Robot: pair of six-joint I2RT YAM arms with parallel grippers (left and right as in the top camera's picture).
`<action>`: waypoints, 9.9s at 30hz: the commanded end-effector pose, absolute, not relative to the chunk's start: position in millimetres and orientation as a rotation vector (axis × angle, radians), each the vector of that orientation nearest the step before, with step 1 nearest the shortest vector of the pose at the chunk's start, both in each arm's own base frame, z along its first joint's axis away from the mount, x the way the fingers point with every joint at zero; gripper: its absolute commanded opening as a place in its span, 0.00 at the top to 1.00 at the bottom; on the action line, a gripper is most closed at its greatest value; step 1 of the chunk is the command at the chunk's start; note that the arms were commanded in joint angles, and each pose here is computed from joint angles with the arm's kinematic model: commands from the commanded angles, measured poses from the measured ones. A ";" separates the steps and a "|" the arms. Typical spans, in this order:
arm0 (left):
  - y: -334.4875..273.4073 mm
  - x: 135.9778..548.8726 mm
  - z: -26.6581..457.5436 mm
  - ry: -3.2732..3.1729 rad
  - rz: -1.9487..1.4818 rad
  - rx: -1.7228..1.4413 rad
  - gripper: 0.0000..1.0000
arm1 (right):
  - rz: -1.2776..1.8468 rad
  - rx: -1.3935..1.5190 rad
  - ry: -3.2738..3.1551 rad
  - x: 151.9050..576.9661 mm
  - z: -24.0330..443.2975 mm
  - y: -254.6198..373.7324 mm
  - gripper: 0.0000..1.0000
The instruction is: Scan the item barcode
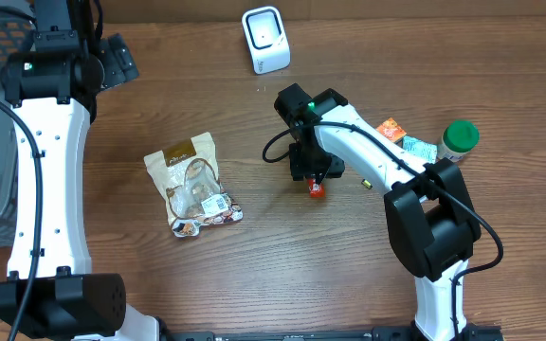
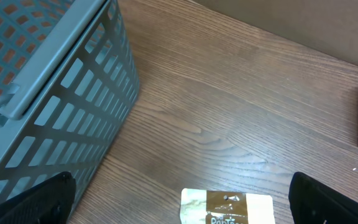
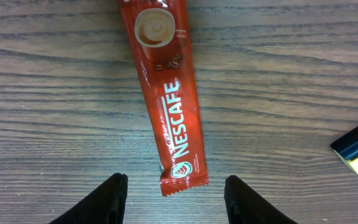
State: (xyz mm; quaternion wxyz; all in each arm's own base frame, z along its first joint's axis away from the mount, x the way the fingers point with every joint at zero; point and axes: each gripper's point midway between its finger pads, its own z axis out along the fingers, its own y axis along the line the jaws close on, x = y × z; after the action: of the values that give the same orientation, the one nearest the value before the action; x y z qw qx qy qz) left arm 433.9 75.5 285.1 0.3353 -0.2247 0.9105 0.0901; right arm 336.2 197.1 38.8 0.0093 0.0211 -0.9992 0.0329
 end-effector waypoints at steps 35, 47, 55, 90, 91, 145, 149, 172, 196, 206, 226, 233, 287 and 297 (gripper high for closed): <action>77.3 436.2 284.9 2.366 0.244 -0.606 0.00 | 0.210 0.134 -3.115 319.7 -19.5 168.0 0.62; 77.3 436.3 284.9 2.366 0.244 -0.606 0.00 | 0.202 0.134 -3.100 316.1 -19.5 168.4 0.81; 77.3 436.2 284.9 2.366 0.244 -0.606 0.00 | 0.169 0.134 -3.126 326.3 -9.3 175.9 0.96; 77.3 436.2 284.9 2.366 0.244 -0.606 0.00 | -1.070 0.164 -3.466 519.2 226.5 258.6 0.97; 77.3 436.3 284.9 2.366 0.244 -0.606 0.00 | -1.082 0.172 -3.478 526.0 222.1 261.6 0.97; 75.7 436.6 284.9 2.367 0.243 -0.602 0.00 | -0.242 0.275 -3.782 589.9 93.4 256.7 0.96; 75.7 436.5 284.9 2.367 0.243 -0.602 0.00 | -0.246 0.265 -3.791 576.3 138.1 246.9 0.96; 75.7 436.6 284.9 2.367 0.243 -0.602 0.00 | 0.162 -0.210 -3.092 409.0 137.2 58.6 0.76; 75.7 436.5 284.9 2.367 0.243 -0.602 0.00 | -0.221 0.105 -3.022 385.2 77.8 173.7 0.38; 75.7 436.5 284.9 2.367 0.243 -0.602 0.00 | -0.434 0.653 -3.162 358.8 84.0 337.3 0.38; 75.7 436.6 284.9 2.367 0.243 -0.602 0.00 | -0.462 1.119 -3.342 319.0 54.4 444.7 0.35; 75.7 436.6 284.9 2.367 0.243 -0.602 0.00 | -0.139 0.992 -3.352 331.7 17.5 386.1 0.32; 75.7 436.6 284.9 2.367 0.243 -0.602 0.00 | -0.175 0.559 -3.454 439.3 78.4 283.7 0.25; 75.5 436.6 284.9 2.367 0.243 -0.601 0.00 | -0.118 0.510 -3.379 430.8 37.0 278.8 0.16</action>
State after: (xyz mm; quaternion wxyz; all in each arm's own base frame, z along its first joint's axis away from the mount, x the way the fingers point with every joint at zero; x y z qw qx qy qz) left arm 433.9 75.5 285.1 0.3353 -0.2247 0.9105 0.0901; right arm 436.2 287.3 53.1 -0.1557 0.1496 -0.9746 -0.0589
